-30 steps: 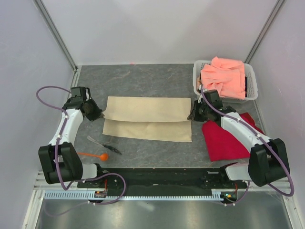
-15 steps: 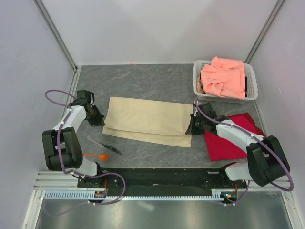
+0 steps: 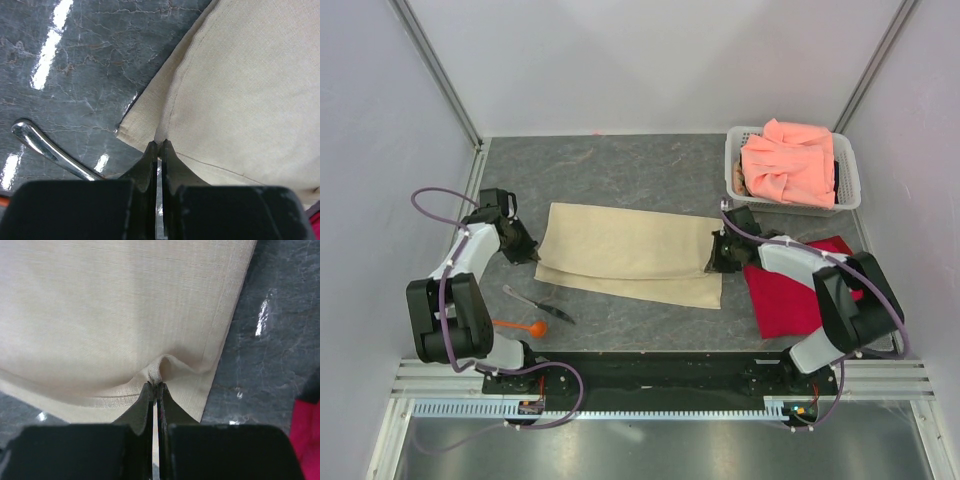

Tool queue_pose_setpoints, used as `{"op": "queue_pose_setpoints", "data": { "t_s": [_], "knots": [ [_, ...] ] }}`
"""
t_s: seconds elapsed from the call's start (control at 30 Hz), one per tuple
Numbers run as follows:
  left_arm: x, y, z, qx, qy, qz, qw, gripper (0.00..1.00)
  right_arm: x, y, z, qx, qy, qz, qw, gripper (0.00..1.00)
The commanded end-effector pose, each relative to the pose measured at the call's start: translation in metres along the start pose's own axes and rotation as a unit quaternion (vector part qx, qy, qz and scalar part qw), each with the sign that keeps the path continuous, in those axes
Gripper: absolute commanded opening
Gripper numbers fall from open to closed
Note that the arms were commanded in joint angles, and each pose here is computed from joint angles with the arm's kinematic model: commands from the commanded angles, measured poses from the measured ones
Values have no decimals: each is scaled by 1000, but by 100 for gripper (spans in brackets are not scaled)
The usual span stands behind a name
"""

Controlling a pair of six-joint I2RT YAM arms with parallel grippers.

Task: Fold the napkin into a case and place the utensils inside
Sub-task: Fold and flatten the napkin at the center of the board.

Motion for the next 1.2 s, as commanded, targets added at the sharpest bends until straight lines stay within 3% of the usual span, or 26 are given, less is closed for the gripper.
{"op": "queue_pose_setpoints", "data": {
  "t_s": [0.0, 0.27, 0.47, 0.87, 1.17],
  "knots": [
    [-2, 8, 7, 21, -19, 16, 999, 2, -2, 24, -17, -30, 1, 36, 999, 0],
    [-5, 24, 10, 42, -45, 32, 998, 2, 21, 49, -67, -72, -49, 55, 995, 0],
    [-8, 3, 2, 3, -42, 41, 998, 2, 51, 11, -95, -106, -64, 35, 992, 0],
    [-3, -34, -15, -46, -40, 33, 998, 2, 63, -59, -76, -92, -78, -22, 992, 0],
    [4, -40, -12, -51, -41, 24, 998, 2, 53, -71, -54, -64, -71, -37, 995, 0]
  ]
}}
Point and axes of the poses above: each gripper's point midway between its finger pads, its own y axis out along the fingers, its own x axis along the line the jaws close on, z = x × y, the point moved 7 cm from there along -y, back along the fingers, and after that the axes turned 13 degrees about y, right-handed, at the moved point
